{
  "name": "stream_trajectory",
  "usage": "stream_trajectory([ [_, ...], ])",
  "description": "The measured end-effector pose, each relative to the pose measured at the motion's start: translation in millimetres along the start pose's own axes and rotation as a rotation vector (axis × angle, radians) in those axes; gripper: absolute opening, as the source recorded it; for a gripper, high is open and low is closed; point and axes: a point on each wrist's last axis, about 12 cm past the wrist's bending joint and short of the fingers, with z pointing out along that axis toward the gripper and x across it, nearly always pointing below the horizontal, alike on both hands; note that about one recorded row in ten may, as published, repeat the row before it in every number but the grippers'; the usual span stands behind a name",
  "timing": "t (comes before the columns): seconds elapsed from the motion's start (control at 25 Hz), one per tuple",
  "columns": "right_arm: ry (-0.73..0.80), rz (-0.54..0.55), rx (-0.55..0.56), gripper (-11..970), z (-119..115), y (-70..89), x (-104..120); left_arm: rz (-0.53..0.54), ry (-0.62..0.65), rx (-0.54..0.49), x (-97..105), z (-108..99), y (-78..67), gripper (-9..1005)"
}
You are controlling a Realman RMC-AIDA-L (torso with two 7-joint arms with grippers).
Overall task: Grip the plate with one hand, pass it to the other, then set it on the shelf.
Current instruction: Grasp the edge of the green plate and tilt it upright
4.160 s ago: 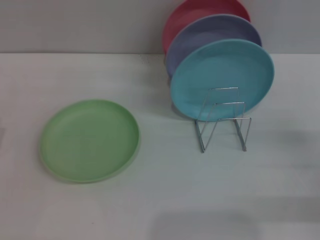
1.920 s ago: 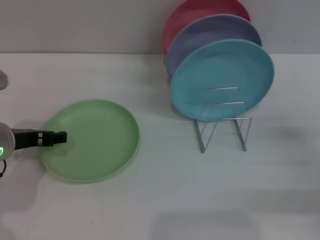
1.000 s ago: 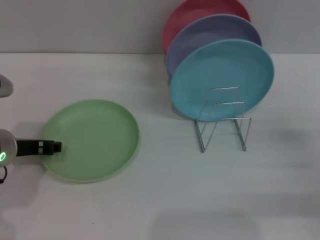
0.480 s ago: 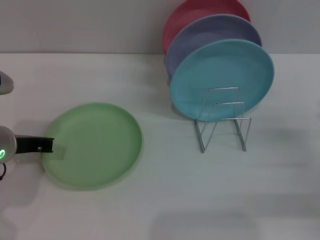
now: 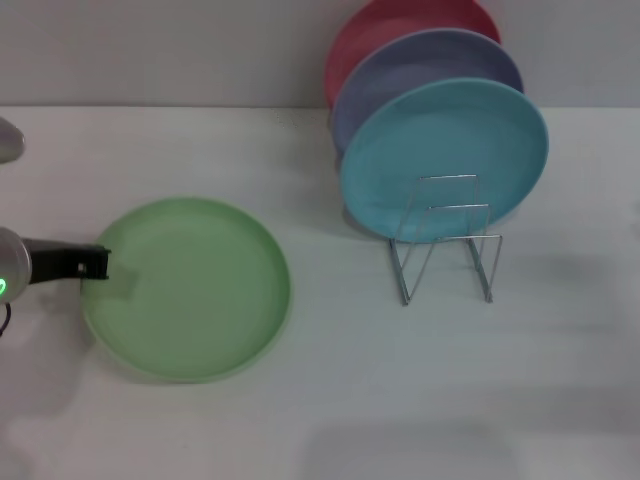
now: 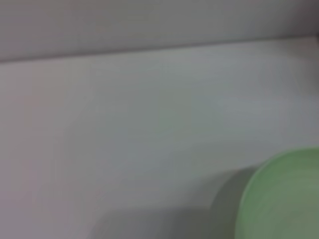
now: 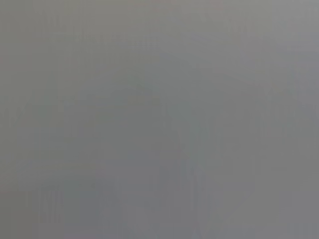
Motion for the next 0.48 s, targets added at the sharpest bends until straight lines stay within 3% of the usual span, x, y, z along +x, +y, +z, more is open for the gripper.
stream_trajectory([
  [0.28, -0.026, 0.071, -0.103, 798, 15.9, 8.9, -5.7, 0.039, -0.161, -0.005, -14.0, -26.6, -4.3, 41],
  [0.44, -0.005, 0.154, -0.255, 798, 47.6, 20.8, -14.2, 0.07, -0.238, -0.01, -18.7, -36.3, -7.9, 38],
  [0.48, 0.043, 0.183, -0.344, 798, 69.7, 29.6, -20.3, 0.079, -0.256, -0.009, -20.0, -38.0, -9.8, 38],
])
